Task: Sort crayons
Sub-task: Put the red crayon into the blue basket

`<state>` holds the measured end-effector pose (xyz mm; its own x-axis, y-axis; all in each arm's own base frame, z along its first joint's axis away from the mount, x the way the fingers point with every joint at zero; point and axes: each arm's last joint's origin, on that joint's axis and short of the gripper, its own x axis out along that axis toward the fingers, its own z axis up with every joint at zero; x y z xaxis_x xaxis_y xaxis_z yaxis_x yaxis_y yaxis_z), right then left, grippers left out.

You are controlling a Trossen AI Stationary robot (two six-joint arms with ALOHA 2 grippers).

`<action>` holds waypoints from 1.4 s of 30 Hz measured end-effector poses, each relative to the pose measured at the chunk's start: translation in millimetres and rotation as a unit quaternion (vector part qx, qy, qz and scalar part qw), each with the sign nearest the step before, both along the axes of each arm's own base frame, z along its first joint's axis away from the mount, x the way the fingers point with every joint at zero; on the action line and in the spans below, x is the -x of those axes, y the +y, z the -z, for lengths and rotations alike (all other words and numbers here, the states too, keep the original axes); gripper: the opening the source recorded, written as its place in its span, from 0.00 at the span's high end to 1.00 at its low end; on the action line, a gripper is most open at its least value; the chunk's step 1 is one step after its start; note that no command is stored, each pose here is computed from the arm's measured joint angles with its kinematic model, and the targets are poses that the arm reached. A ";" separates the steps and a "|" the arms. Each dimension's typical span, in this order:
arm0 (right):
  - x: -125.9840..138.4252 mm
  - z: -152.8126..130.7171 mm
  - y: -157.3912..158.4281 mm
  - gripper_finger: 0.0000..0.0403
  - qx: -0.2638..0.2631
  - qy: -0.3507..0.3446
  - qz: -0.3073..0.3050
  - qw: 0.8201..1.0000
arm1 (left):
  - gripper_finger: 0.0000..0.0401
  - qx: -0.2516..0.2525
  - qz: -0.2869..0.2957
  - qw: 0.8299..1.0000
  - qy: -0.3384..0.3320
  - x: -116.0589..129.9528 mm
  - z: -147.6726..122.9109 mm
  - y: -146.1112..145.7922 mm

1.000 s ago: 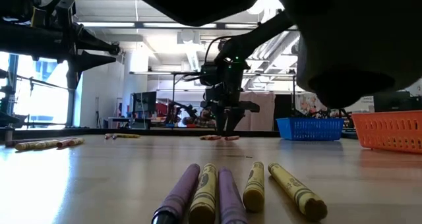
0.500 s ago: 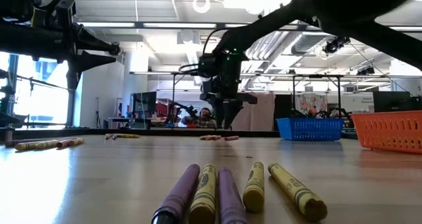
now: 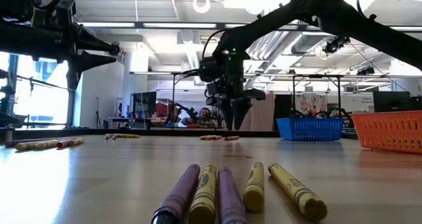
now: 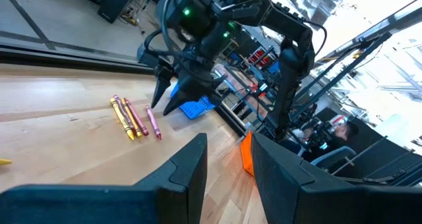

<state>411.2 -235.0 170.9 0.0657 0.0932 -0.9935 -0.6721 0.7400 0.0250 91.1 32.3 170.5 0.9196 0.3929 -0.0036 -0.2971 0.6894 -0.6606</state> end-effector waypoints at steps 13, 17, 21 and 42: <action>2.6 9.2 -10.1 0.72 -0.017 -0.018 -0.051 0.998 | 0.74 0.000 0.000 1.000 0.000 0.0 0.0 0.0; 4.7 9.2 -13.1 0.77 -0.023 -0.020 -0.046 0.998 | 0.74 0.000 0.000 1.000 0.000 0.0 0.0 0.0; 7.4 9.2 -15.9 0.84 -0.026 -0.016 -0.032 0.999 | 0.74 0.000 0.000 1.000 0.000 0.0 0.0 0.0; 11.9 21.4 -28.8 0.88 -0.024 -0.003 0.023 0.999 | 0.74 0.000 0.000 1.000 0.000 0.0 0.0 0.0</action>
<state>399.2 -263.8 149.5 0.0767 0.1372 -0.9876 -0.6375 0.7683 0.0572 91.0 32.4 170.5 0.9193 0.3934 -0.0036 -0.2976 0.6893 -0.6606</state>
